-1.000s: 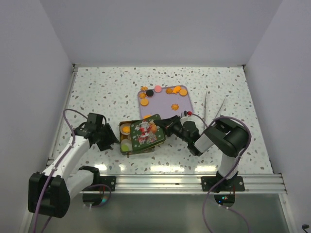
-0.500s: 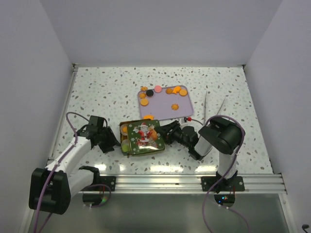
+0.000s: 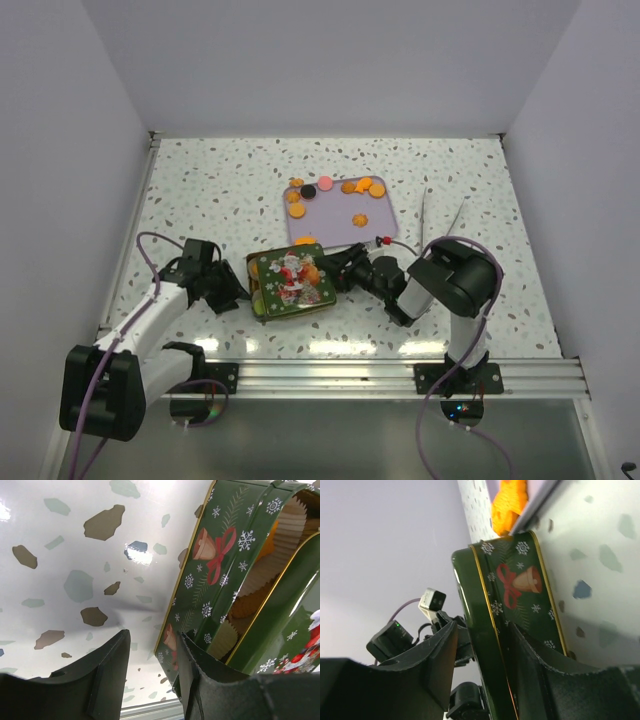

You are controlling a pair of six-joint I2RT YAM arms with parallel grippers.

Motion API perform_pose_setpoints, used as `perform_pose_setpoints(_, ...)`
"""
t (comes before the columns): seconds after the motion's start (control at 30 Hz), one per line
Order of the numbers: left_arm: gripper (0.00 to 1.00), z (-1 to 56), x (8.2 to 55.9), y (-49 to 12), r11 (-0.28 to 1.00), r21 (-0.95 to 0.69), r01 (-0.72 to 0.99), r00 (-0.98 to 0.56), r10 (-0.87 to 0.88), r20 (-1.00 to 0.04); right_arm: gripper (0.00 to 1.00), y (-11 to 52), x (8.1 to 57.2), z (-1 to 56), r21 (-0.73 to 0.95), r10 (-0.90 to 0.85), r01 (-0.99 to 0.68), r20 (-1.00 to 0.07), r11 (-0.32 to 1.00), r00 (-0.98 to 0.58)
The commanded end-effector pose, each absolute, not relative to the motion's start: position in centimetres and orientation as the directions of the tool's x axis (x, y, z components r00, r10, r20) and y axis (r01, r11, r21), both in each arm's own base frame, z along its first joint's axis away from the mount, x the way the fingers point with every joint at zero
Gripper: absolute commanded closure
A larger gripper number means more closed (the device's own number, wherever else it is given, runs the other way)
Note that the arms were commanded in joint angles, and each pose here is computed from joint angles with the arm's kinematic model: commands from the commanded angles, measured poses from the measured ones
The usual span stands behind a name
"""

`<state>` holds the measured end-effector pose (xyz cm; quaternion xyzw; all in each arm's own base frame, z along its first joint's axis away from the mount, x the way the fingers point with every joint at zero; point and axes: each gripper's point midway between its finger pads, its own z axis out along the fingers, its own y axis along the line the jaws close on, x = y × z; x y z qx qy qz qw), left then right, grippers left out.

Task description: Pack the cookies

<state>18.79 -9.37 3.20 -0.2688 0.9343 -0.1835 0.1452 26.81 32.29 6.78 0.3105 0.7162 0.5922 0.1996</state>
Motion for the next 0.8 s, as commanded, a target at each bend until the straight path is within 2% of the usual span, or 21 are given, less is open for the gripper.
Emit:
perform_pose_setpoints(0.0, 0.53, 3.5, 19.5, -9.9, 0.766, -0.469, -0.439, -0.803, -0.569, -0.178, 0.51, 33.4, 28.5, 11.6, 0.999, 0.687, 0.038, 0.035, -0.011, -0.725)
perform_pose_setpoints(0.5, 0.54, 3.4, 20.2, -10.7, 0.758, -0.499, -0.42, -0.814, -0.558, -0.163, 0.33, 36.5, 29.7, 10.8, 0.996, 0.671, 0.075, 0.028, 0.041, -0.741)
perform_pose_setpoints(0.77, 0.54, 3.9, 20.9, -11.1, 0.746, -0.524, -0.412, -0.81, -0.563, -0.165, 0.3, 37.6, 28.7, 9.4, 0.967, 0.633, 0.099, -0.074, 0.233, -0.771)
